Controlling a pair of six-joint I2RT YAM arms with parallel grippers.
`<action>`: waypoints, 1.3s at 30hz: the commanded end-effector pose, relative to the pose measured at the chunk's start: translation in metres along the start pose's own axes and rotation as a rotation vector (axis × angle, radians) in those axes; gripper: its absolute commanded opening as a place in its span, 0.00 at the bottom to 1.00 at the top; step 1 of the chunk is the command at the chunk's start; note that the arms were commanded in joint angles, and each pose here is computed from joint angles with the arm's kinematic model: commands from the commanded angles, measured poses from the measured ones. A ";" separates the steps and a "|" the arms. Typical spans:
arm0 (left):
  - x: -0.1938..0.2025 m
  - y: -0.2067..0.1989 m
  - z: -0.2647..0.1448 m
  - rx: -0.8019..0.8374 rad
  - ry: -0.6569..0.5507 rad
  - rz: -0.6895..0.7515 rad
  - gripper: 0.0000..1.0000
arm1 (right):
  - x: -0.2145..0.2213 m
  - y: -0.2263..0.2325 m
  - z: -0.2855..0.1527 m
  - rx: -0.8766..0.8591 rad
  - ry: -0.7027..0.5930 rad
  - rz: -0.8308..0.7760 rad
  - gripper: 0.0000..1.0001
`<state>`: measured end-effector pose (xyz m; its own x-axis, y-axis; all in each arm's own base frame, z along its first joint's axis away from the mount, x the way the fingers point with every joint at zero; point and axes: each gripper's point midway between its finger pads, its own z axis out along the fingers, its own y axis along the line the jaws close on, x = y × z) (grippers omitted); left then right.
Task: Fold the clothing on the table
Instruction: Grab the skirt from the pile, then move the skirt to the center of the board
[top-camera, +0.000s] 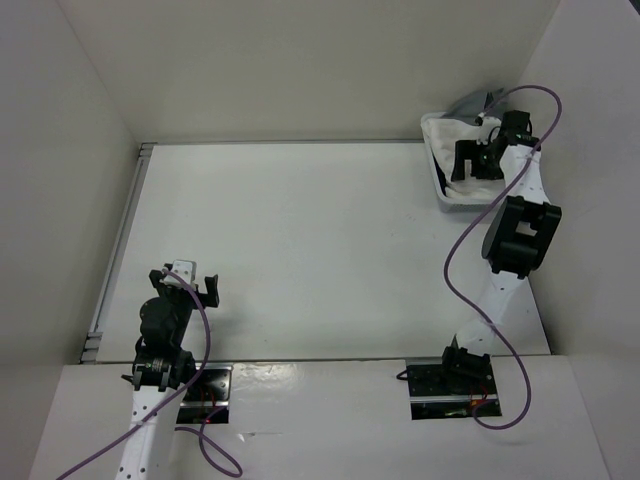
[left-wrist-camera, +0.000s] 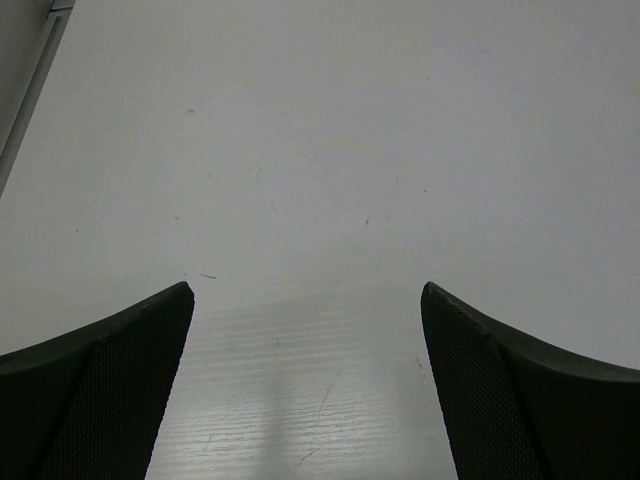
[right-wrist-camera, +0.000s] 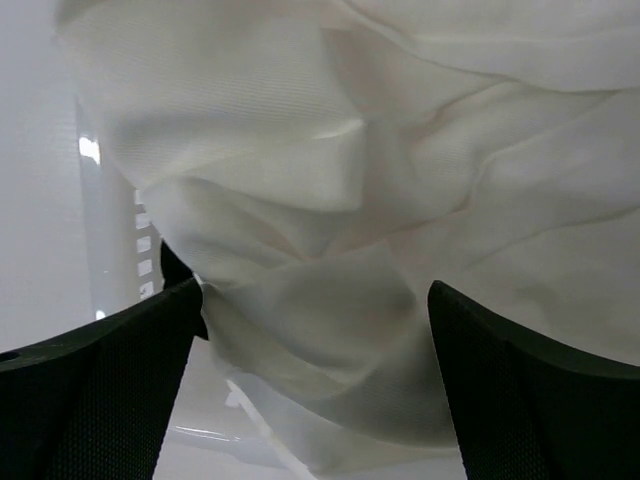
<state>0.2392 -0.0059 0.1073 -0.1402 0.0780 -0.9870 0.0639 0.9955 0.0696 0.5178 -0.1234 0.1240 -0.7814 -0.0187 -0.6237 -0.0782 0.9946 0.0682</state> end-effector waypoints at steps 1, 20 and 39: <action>-0.018 0.002 -0.001 -0.015 -0.118 0.015 1.00 | 0.000 0.028 0.006 -0.076 0.022 -0.051 0.97; -0.018 0.002 -0.001 -0.015 -0.118 0.015 1.00 | -0.160 0.165 -0.303 -0.174 -0.623 -0.350 0.00; -0.018 0.002 -0.001 -0.015 -0.118 0.015 1.00 | 0.001 0.240 -0.214 -0.185 -0.359 -0.470 0.99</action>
<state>0.2388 -0.0060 0.1058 -0.1462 0.0780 -0.9862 0.0647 0.9955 0.0692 0.3567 0.1173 0.3126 -0.3554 -0.3889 -0.8500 -0.6164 0.7811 -0.0997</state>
